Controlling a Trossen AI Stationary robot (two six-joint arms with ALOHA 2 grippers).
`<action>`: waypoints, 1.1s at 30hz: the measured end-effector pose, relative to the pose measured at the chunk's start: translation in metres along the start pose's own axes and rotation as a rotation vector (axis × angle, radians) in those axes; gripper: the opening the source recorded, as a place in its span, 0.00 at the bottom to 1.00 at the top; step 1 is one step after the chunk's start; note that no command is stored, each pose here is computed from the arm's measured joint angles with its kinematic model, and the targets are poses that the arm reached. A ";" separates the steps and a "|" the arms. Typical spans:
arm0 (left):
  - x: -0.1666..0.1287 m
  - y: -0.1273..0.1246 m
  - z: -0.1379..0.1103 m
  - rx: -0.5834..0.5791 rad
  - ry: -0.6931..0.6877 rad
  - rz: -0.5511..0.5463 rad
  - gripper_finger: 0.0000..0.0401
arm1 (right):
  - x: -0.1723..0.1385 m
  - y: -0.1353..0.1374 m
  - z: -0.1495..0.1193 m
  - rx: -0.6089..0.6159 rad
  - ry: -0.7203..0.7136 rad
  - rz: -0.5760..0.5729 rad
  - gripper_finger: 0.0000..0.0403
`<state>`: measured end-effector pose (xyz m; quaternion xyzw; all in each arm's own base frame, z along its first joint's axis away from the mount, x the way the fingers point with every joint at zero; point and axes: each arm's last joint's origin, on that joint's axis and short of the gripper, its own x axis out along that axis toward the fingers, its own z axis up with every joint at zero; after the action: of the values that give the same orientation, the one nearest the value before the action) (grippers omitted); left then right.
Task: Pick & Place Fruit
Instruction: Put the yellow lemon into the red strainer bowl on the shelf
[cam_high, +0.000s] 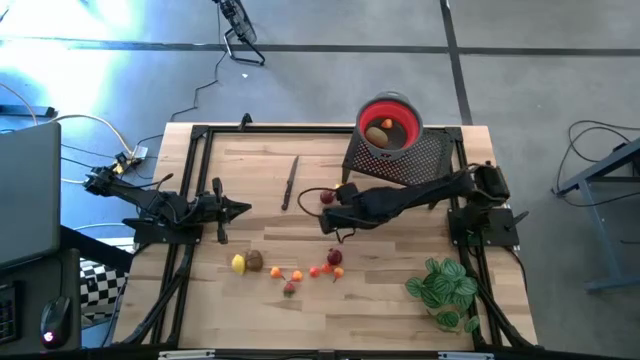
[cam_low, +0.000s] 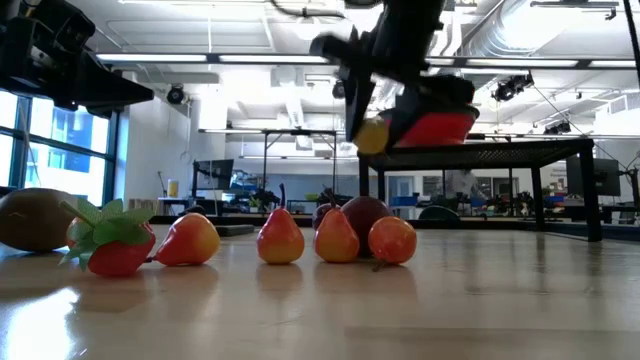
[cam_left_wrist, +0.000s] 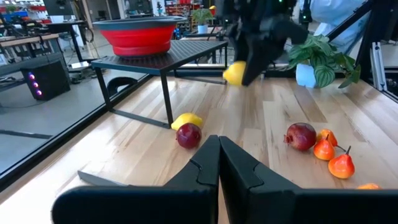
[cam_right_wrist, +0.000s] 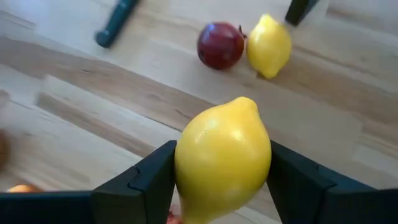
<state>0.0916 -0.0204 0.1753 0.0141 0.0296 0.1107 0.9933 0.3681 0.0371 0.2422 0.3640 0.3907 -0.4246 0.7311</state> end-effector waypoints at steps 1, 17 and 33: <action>0.000 0.000 0.000 0.000 0.000 0.000 0.00 | -0.006 -0.001 0.002 -0.006 -0.008 0.012 0.51; 0.000 0.000 0.000 -0.001 -0.001 0.000 0.00 | -0.090 -0.042 0.063 -0.007 -0.282 0.150 0.51; 0.000 0.000 0.000 -0.001 -0.001 0.000 0.00 | -0.097 -0.112 0.150 0.037 -0.425 -0.008 0.53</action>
<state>0.0916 -0.0203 0.1755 0.0136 0.0289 0.1108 0.9933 0.2732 -0.1016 0.3695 0.2782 0.2211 -0.5019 0.7886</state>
